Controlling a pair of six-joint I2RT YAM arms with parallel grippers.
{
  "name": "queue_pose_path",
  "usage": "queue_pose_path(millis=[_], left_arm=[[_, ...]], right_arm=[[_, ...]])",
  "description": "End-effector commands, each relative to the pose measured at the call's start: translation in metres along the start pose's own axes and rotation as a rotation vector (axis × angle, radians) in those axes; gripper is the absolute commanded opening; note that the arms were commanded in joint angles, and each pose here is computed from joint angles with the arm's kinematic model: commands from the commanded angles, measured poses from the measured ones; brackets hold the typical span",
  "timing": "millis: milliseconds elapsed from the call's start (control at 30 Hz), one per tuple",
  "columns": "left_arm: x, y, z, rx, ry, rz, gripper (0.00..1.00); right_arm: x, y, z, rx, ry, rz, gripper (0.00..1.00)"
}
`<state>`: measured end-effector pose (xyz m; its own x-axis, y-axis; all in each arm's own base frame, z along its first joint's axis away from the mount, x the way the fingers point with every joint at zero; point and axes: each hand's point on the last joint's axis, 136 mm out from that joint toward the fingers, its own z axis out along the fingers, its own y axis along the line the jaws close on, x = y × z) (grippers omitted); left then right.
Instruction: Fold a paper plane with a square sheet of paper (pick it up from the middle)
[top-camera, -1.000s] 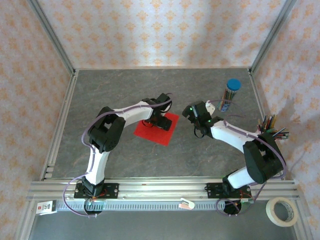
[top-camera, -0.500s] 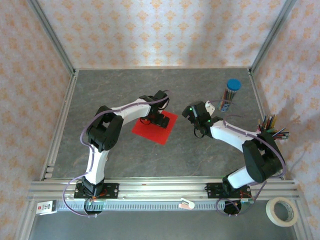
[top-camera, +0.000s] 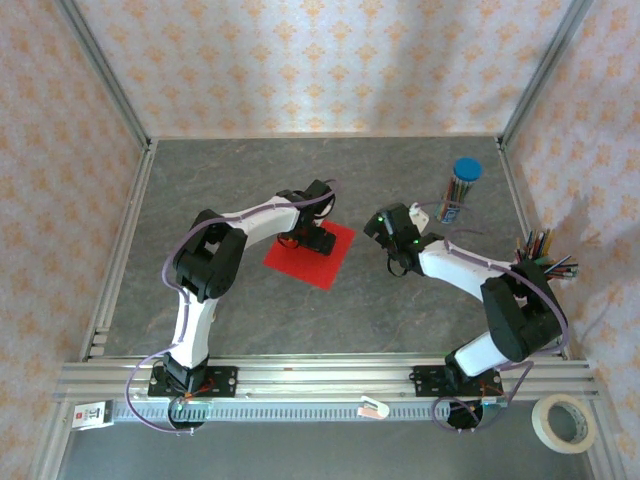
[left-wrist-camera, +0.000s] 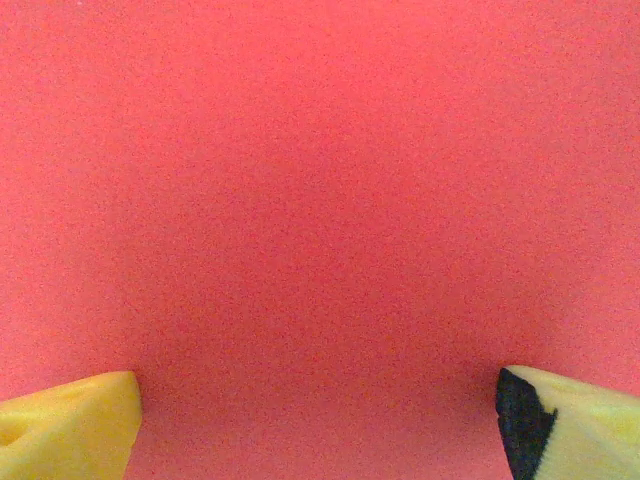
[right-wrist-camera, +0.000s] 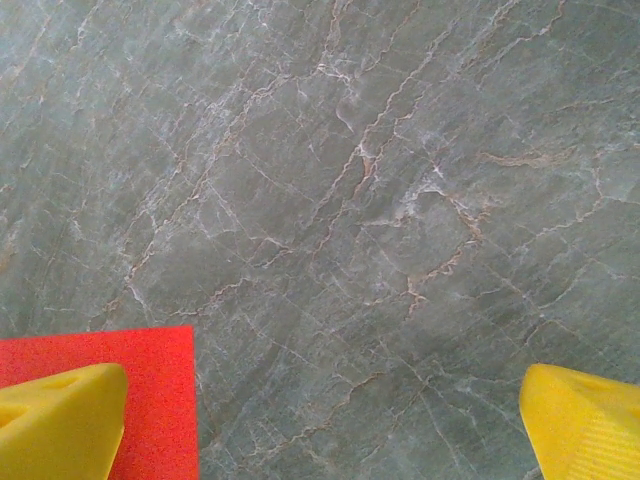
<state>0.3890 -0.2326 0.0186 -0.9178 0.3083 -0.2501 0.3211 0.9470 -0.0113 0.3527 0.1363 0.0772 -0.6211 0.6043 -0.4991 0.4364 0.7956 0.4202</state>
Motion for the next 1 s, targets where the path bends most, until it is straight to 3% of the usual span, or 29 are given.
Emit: queue_pose_path(millis=[0,600,800,967], left_arm=[[0.039,0.021,0.033,-0.096,0.131,0.011,0.88],[0.041,0.028,0.033,-0.128,0.122,0.007,0.81],[0.022,0.021,0.008,-0.082,0.049,-0.022,0.82],[0.009,0.017,-0.020,-0.069,-0.005,-0.038,0.89]], right_arm=[[-0.007,0.000,-0.001,0.025,-0.018,0.010,1.00],[-0.009,0.000,-0.001,0.027,-0.022,0.017,1.00],[-0.010,0.002,-0.002,0.022,-0.023,0.020,1.00],[-0.008,0.004,-0.002,0.012,-0.013,0.023,1.00]])
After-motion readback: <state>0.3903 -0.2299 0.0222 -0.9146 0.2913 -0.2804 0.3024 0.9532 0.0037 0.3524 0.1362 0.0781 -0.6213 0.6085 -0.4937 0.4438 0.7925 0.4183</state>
